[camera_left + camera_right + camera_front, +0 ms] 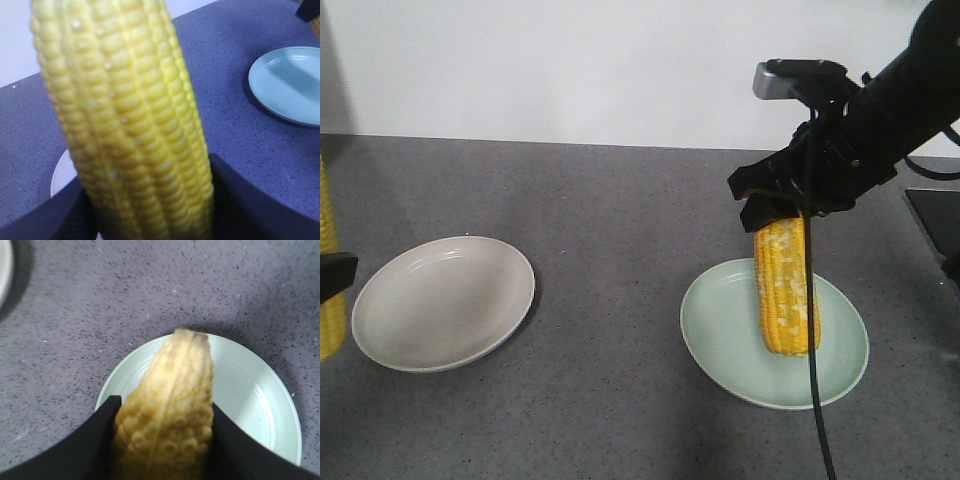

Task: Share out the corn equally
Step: 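Lower the right gripper's cob onto the pale green plate, then open the right gripper and raise it off the cob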

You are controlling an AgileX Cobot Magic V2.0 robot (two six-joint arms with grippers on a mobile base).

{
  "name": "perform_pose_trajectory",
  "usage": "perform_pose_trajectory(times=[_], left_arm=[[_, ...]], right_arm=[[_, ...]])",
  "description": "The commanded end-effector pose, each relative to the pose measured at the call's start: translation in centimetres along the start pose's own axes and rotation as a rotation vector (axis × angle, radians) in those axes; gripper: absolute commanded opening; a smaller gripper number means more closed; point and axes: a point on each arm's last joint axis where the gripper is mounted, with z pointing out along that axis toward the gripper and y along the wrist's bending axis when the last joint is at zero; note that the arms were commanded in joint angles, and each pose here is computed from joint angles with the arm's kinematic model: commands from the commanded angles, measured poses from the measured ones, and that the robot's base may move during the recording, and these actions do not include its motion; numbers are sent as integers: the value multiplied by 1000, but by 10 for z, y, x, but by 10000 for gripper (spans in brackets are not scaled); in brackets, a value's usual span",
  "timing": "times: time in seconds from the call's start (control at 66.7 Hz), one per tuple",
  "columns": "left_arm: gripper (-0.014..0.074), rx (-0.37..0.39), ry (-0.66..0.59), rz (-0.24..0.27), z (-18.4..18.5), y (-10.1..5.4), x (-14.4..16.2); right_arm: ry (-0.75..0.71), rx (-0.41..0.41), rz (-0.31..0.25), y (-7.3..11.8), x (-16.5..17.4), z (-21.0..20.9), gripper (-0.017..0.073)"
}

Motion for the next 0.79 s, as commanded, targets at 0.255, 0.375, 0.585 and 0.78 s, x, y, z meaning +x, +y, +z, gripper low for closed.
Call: perform_pose_trajectory(times=[0.255,0.375,0.585,0.78], left_arm=[[261,-6,-94,-8,-6,1,-12],[261,-6,-94,-8,-6,1,-12],[261,-6,-94,-8,-6,1,-12],[261,-6,-95,-8,-6,1,-12]], right_arm=[[114,94,49,-21,-17,39,239],[149,103,79,-26,-17,55,241],[196,106,94,-31,-17,77,267],[200,107,100,-33,-18,86,370]])
